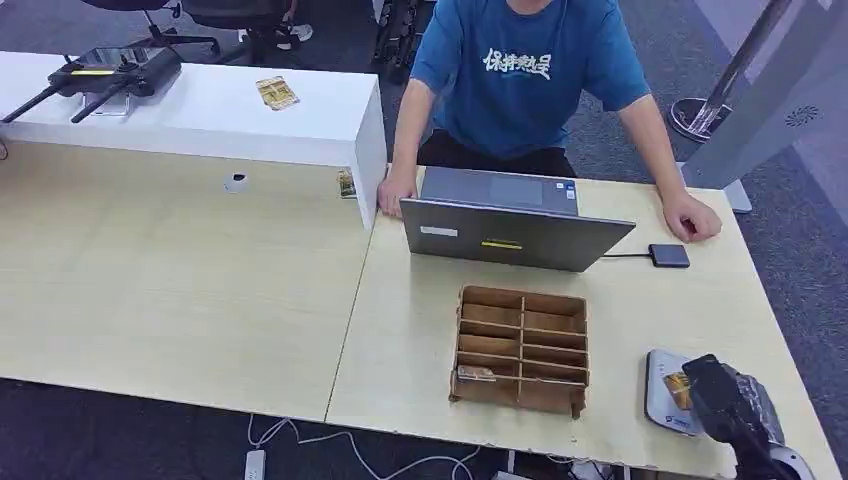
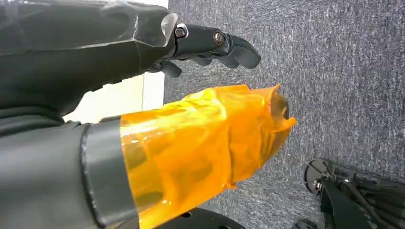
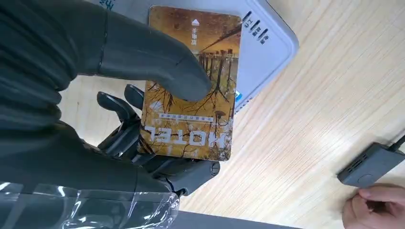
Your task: Pass the card to the sensor for recognition and then transmit it.
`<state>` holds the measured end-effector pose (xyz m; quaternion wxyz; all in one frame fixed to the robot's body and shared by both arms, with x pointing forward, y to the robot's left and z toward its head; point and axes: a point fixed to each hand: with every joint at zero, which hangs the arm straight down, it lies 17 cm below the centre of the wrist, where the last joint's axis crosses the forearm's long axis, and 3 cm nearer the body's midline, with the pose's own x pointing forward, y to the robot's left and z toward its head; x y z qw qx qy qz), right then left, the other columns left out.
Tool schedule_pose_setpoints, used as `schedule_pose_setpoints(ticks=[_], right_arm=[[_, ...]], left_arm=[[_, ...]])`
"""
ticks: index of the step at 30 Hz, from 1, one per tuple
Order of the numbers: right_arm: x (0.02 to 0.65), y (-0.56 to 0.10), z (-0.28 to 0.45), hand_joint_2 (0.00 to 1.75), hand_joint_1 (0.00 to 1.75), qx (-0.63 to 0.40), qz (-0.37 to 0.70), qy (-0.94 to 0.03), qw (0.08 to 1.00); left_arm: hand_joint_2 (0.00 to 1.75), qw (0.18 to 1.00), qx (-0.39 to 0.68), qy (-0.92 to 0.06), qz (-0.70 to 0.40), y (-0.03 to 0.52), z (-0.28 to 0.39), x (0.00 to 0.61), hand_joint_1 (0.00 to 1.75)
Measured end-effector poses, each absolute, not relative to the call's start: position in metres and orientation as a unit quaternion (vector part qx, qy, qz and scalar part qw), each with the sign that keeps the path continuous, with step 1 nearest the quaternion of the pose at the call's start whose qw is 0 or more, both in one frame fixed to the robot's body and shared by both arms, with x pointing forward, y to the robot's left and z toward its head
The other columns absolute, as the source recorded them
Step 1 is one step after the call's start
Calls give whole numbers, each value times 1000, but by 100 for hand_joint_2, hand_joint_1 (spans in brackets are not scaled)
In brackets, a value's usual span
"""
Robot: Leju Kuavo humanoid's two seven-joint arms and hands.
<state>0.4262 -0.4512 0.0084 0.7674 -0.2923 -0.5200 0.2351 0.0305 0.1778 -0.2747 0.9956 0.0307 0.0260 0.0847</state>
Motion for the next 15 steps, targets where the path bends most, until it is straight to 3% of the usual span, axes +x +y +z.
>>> schedule_pose_setpoints(ticks=[15], right_arm=[[424,-451,1,175,175,-294,249,-503,774]], left_arm=[[0,996,31,26,83,179,-275,30,0]])
